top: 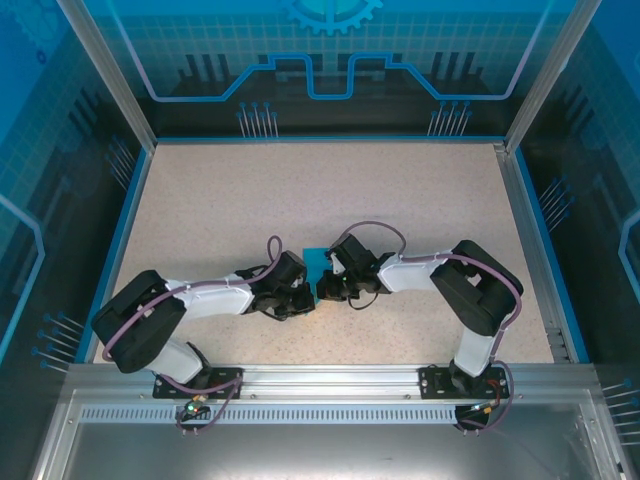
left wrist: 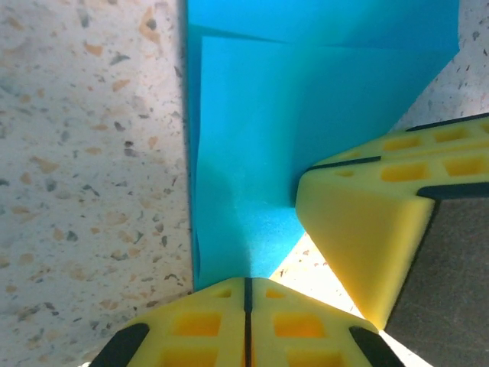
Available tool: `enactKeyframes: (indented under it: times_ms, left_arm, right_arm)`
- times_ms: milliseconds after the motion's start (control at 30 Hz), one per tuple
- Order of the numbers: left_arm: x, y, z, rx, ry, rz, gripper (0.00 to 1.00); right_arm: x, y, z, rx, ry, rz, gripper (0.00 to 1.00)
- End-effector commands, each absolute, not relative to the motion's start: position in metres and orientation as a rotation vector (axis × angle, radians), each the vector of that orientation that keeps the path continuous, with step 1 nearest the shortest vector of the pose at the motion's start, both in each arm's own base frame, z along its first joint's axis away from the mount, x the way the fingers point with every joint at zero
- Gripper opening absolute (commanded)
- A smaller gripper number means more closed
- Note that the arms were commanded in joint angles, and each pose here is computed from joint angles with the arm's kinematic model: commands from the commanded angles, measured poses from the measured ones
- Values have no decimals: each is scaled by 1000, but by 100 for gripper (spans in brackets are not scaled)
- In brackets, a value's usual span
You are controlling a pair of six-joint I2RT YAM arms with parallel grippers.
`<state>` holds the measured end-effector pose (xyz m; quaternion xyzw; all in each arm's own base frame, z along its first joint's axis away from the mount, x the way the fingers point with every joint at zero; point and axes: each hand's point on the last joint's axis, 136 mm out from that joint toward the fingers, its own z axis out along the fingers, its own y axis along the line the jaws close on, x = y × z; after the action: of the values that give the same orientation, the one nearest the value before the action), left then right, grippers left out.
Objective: Fold a paper plane with a square sheet of paper (pick it up from the middle)
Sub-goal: Third fold the triangle at the center of the table.
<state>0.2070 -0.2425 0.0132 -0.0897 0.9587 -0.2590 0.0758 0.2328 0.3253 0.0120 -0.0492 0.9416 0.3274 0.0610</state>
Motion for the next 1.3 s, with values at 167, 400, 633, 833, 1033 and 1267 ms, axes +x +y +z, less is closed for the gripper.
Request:
enactKeyframes:
  times_ms: [167,400,633,833,1033,1267]
  left_arm:
    - [186,-221,-8,-331,2993,-612,9]
    - [170,-208,-22,-367,3089,-510,9]
    - [169,-210,-26,-376,3106,-510,8]
    - [174,-214,-25,-366,3101,-520,8]
    - [177,-218,-23,-355,3093,-528,8]
    - [179,-219,-22,-351,3090,-529,8]
  right_arm:
    - [226,308,-14,-111,2942,902,7]
    - [249,287,-18,-137,2912,846,7]
    - [291,253,-9,-59,2849,778,7]
    - [307,258,36,-94,2733,837,7]
    - [267,282,51,-222,2717,896,8]
    - [245,308,31,-231,2777,1021,8]
